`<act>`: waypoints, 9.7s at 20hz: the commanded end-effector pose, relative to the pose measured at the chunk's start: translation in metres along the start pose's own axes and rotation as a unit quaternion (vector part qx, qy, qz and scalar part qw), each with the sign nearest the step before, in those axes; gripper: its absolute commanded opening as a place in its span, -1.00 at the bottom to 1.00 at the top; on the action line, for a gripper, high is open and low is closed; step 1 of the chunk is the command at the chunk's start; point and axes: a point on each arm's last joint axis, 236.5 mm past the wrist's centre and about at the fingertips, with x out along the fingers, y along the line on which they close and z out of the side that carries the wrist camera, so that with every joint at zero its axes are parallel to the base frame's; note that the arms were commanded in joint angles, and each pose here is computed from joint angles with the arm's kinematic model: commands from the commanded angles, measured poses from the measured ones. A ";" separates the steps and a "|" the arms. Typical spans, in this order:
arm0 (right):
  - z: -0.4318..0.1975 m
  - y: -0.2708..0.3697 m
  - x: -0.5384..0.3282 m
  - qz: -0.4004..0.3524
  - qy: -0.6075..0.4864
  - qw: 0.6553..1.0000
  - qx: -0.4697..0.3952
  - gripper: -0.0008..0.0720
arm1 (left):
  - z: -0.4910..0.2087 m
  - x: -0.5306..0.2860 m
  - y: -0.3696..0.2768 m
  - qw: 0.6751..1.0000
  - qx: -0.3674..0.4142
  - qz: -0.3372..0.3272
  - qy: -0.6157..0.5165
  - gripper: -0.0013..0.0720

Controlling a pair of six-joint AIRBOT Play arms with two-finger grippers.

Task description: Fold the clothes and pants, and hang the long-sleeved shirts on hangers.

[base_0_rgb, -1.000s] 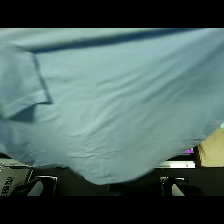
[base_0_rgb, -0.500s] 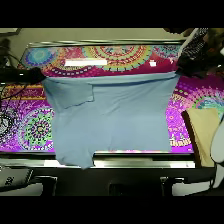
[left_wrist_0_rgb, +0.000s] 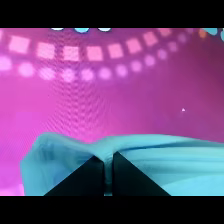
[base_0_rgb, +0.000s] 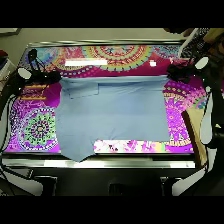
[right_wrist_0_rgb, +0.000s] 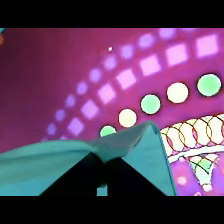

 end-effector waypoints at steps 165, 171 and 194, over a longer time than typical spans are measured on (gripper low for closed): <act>-0.135 -0.084 0.039 0.133 0.189 0.966 0.116 0.74 | -0.026 -0.081 -0.014 0.979 -0.085 -0.029 0.185 -0.20; -0.158 -0.065 0.055 0.099 0.218 0.969 0.063 0.02 | -0.026 -0.081 -0.014 0.979 -0.085 -0.029 0.185 -0.20; -0.084 -0.028 -0.241 -0.080 -0.021 0.997 -0.014 -0.86 | -0.286 0.032 -0.501 0.875 -0.238 -0.323 0.272 -0.93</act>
